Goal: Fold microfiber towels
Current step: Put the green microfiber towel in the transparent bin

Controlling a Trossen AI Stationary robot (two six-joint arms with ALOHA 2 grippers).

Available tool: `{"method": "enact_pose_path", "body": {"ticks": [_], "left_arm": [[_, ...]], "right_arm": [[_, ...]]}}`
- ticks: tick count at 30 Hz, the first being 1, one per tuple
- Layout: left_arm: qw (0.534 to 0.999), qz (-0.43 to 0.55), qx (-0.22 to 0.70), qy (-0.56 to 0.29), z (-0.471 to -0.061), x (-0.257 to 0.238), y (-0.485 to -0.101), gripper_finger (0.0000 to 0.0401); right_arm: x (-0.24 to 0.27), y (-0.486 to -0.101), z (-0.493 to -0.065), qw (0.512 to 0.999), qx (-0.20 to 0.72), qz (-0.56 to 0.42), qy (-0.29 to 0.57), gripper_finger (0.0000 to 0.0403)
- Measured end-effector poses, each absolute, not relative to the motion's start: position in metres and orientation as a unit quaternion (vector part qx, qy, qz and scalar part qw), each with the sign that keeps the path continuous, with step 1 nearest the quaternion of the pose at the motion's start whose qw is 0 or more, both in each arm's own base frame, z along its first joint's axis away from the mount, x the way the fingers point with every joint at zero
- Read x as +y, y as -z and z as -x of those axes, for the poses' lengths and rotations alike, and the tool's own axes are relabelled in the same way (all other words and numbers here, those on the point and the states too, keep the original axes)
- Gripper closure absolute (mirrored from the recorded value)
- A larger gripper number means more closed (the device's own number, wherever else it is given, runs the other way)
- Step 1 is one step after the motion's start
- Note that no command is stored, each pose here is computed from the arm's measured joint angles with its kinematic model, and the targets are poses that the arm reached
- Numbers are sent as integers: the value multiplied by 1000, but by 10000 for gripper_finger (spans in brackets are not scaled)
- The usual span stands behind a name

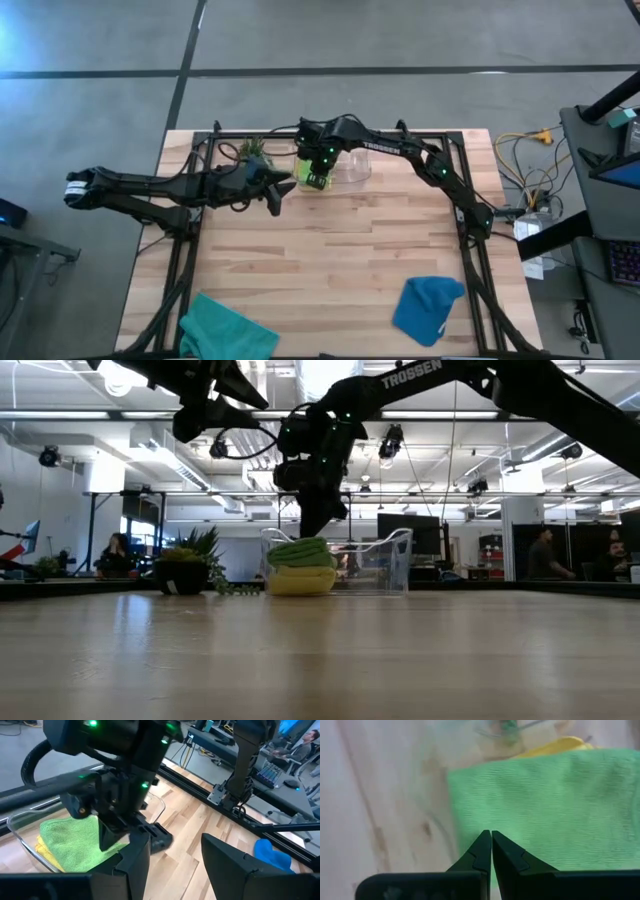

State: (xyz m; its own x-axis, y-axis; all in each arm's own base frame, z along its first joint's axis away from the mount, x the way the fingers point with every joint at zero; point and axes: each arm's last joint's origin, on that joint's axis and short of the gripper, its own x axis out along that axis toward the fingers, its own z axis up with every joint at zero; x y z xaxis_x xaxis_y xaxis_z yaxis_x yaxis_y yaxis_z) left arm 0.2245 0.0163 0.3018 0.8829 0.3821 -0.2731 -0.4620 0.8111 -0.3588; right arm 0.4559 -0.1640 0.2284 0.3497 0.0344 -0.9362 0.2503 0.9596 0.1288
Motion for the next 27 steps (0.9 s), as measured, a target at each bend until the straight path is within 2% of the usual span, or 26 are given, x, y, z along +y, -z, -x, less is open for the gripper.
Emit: {"method": "enact_pose_path", "body": {"ticks": [4,10,17,22,27], "left_arm": [[947,212,94,-223,-224,16,-302,240],[947,212,95,-222,-224,16,-302,240],[948,212,93,-220,-223,16,-303,240],[948,213,92,-218,-223,16,-303,240],[949,209,93,-218,-223,16,-303,240]], "right_arm": [[-158,-240,-457,820,553,-103,105,394],[-155,-269,-453,864,471,-116,133,394],[-150,-261,-419,912,348,-179,126,394],[-142,-245,-390,903,372,-190,101,394],[-138,-229,-391,887,407,-203,74,394]]}}
